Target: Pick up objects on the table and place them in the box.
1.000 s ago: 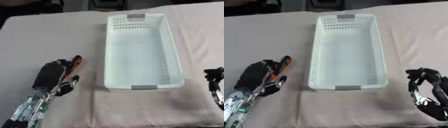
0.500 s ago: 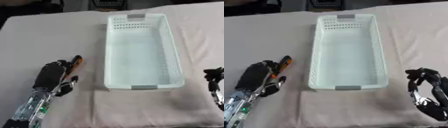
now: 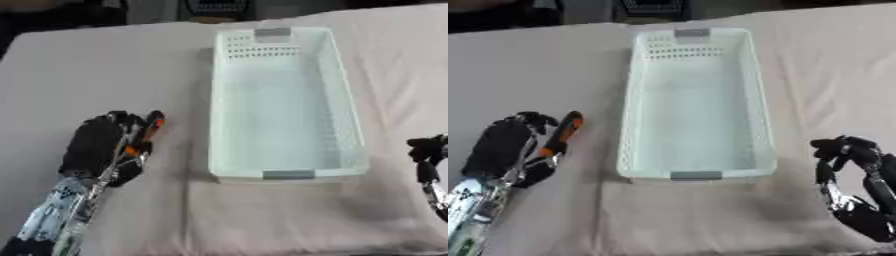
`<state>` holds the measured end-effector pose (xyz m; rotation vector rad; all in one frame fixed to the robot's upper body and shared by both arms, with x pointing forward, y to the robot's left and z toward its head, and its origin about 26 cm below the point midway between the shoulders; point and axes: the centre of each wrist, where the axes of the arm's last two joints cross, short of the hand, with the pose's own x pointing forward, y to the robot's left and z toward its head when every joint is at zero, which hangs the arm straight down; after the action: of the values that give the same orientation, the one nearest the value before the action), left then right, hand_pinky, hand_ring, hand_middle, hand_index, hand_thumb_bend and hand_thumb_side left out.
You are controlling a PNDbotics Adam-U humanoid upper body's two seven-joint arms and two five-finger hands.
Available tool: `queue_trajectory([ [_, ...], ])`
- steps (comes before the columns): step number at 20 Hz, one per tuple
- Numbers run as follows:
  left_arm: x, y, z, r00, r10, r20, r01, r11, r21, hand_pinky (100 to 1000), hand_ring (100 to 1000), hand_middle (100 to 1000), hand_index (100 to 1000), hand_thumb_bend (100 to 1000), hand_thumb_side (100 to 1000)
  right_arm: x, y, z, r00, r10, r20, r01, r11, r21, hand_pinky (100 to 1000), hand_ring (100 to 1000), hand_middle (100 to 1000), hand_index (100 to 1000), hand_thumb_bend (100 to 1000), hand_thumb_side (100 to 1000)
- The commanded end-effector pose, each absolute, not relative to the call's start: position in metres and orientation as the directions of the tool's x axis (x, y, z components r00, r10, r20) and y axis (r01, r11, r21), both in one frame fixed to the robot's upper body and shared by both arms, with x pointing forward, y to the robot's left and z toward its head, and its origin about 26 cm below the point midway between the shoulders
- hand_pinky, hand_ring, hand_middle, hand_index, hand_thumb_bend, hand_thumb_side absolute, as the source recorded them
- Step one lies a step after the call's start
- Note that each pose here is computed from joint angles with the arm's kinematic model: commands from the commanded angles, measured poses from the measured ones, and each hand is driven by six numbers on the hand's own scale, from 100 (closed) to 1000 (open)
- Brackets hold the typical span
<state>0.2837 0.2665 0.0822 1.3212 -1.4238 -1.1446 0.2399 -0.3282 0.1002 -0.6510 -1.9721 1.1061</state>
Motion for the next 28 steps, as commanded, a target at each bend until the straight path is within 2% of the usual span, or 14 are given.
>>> queue_trajectory([
  [1,0.283,0.27,0.09,-0.065,-0.998,0.0,-0.23,0.015,0.973,524,500,501,723,416,210,0.239,-0.328,0.107,-0.588,0.727,0.354,0.075,0.485,-0.871,428,549,575,787,100,780],
  [28,0.306,0.265,0.064,-0.055,-0.998,0.007,-0.146,0.015,0.989,528,505,502,718,370,263,0.238,-0.327,0.106,-0.59,0.724,0.356,0.068,0.484,-0.872,428,550,576,787,100,780],
])
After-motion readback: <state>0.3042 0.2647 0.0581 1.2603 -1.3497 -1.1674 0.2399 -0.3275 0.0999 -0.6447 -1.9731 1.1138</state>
